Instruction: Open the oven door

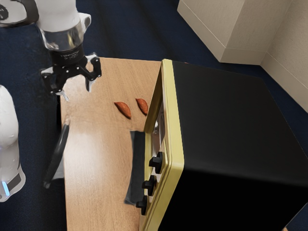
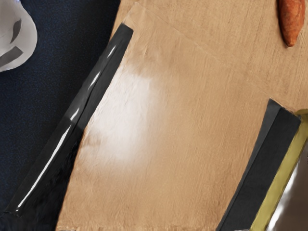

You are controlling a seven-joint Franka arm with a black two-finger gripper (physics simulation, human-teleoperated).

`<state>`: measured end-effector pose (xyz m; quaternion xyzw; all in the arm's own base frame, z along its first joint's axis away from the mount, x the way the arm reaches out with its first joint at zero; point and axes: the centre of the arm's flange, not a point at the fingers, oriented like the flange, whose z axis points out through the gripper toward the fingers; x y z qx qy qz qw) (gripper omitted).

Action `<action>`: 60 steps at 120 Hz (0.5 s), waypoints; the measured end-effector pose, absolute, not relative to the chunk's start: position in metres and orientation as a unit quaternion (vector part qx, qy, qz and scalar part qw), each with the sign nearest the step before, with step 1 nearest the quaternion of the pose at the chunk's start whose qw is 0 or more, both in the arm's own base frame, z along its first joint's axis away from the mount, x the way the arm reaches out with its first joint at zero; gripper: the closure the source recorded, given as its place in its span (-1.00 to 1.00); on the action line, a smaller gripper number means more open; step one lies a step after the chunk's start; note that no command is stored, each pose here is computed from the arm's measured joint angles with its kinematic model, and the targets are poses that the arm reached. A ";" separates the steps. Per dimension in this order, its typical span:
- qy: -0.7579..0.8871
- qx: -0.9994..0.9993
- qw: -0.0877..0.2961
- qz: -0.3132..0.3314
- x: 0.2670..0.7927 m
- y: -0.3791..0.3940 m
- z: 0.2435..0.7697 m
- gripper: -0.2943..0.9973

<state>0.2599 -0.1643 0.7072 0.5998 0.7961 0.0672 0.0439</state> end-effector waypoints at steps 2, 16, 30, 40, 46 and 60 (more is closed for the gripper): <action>0.802 0.594 0.043 0.049 0.284 -0.149 0.715 -0.22; 0.843 0.532 0.071 -0.035 0.364 -0.021 0.747 -0.40; 0.879 0.473 0.033 -0.055 0.383 0.025 0.716 -0.48; 0.883 0.465 0.026 -0.058 0.386 0.022 0.709 -0.51; 0.886 0.460 0.022 -0.058 0.386 0.020 0.706 -0.52; 0.898 0.435 0.007 -0.063 0.385 0.028 0.688 -0.54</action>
